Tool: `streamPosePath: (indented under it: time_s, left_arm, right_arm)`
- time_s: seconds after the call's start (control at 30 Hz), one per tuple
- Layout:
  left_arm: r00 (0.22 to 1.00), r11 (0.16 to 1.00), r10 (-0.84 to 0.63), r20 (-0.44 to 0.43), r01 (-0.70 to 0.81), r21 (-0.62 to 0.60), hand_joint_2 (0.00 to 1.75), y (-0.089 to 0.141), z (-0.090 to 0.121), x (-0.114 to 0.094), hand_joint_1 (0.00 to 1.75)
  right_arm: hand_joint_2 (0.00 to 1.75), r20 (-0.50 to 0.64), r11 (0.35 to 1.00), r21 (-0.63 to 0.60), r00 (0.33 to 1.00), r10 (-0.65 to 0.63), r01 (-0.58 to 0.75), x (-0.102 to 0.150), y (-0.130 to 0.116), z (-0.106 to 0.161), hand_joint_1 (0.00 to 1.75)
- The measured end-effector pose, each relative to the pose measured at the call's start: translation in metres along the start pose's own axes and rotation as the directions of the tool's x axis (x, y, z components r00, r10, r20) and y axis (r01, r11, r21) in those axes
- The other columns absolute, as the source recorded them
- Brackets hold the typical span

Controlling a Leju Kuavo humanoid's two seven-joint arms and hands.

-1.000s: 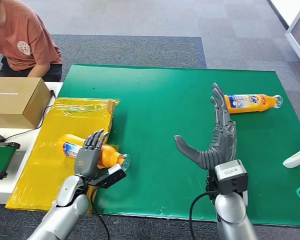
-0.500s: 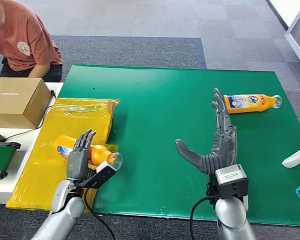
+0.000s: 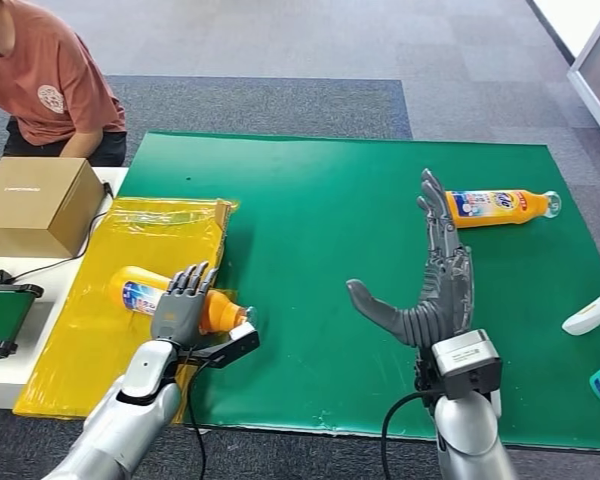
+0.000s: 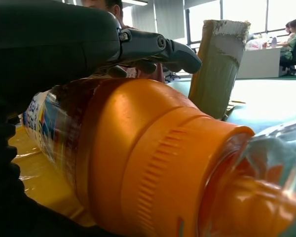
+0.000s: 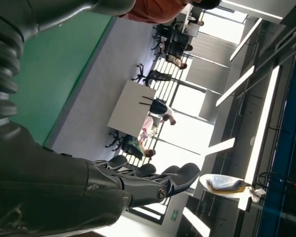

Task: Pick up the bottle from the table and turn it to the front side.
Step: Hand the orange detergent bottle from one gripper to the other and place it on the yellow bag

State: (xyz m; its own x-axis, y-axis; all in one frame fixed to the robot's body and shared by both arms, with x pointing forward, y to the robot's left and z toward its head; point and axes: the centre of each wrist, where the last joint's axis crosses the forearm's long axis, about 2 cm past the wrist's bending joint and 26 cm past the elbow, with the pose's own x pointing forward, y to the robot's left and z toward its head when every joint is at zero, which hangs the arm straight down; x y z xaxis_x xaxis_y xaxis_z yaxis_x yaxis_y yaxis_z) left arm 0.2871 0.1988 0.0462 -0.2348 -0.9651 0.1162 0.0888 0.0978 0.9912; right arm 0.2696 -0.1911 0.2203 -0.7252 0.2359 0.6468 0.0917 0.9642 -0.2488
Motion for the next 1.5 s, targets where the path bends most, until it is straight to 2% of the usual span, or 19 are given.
streamPosePath:
  time_s: [0.3,0.5,0.77,1.1,1.27,1.5]
  left_arm:
    - [0.996,0.998,0.061,0.065,-0.060,-0.014,1.75,0.000,0.001,-0.006,0.00]
    - [0.983,0.987,0.142,0.113,-0.133,-0.089,1.75,0.008,0.004,-0.016,0.00]
    - [0.981,0.980,0.143,0.133,-0.122,-0.155,1.75,0.018,0.005,-0.028,0.00]
    - [0.975,0.962,0.163,0.153,-0.122,-0.246,1.75,0.042,-0.002,-0.057,0.00]
    - [0.974,0.965,0.165,0.155,-0.127,-0.231,1.75,0.058,0.004,-0.071,0.00]
    - [0.957,0.970,0.221,0.186,-0.196,-0.142,1.75,0.077,0.021,-0.076,0.00]
  right_arm:
    - [1.75,0.002,1.000,-0.004,1.000,0.002,-0.002,0.000,-0.001,0.000,0.00]
    - [1.75,-0.001,1.000,-0.005,1.000,-0.002,0.002,-0.001,-0.002,0.003,0.00]
    - [1.75,0.001,1.000,-0.008,1.000,0.004,-0.004,-0.002,-0.004,0.003,0.00]
    - [1.75,-0.004,0.999,-0.025,1.000,0.025,-0.025,-0.003,-0.006,0.006,0.00]
    - [1.75,-0.014,0.999,-0.034,0.999,0.038,-0.038,-0.005,-0.008,0.010,0.00]
    - [1.75,-0.033,0.997,-0.048,0.998,0.055,-0.057,-0.006,-0.013,0.018,0.00]
